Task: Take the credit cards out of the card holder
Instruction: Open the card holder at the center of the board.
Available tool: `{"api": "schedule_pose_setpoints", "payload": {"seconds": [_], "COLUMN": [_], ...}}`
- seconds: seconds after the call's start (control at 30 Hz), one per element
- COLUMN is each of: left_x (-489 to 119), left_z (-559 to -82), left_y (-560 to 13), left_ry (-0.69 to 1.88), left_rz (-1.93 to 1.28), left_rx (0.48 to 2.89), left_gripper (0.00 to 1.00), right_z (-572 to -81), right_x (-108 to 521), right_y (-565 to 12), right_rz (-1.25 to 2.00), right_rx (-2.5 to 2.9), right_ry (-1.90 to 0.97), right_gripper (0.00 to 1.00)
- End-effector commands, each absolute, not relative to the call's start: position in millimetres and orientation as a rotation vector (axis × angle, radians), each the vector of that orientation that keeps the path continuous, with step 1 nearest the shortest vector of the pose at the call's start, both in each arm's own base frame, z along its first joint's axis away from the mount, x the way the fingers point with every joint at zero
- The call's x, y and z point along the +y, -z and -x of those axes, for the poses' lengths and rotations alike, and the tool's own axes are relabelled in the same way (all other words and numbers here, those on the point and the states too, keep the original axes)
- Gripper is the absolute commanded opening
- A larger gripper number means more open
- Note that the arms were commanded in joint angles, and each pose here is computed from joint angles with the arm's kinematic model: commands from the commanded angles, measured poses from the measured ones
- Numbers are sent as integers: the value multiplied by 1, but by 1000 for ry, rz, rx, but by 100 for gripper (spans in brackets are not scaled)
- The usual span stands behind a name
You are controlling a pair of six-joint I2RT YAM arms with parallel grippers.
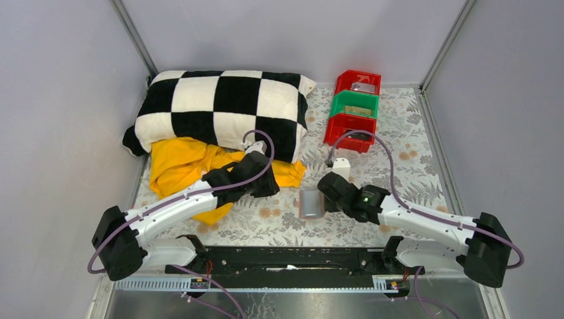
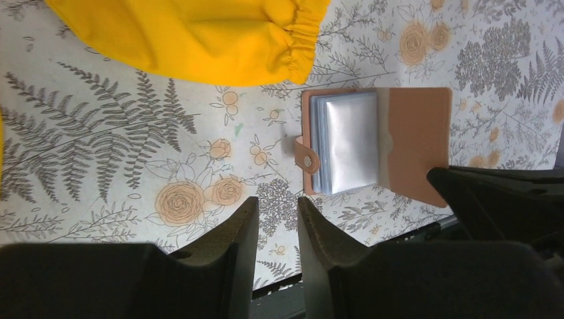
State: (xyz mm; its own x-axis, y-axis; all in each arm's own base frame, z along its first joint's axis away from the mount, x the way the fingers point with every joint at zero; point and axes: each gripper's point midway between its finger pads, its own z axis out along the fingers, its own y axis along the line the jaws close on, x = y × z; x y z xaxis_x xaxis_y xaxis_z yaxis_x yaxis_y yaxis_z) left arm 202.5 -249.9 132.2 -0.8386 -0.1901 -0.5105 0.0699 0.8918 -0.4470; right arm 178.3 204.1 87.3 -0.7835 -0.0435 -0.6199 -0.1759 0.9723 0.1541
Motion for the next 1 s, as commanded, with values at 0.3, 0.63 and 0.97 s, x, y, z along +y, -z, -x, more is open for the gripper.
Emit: {"api": "schedule_pose_setpoints", "payload": {"seconds": [0.3, 0.63, 0.97], "left_x": [-306, -353, -358], "left_z": [-191, -197, -207], "left_y": [-125, -119, -79], "left_ry": [766, 754, 624], "left_rz": [-124, -243, -268], "left_rx": [2540, 2533, 2603], "left_gripper": [44, 59, 43], "right_z": [-180, -191, -192], "right_x": [141, 122, 133], "right_y": [-42, -67, -89], "right_rz": [-113, -290, -313], "right_rx": [2579, 2514, 2490], "right_ry": [-180, -243, -394], "right_gripper": [54, 66, 57]}}
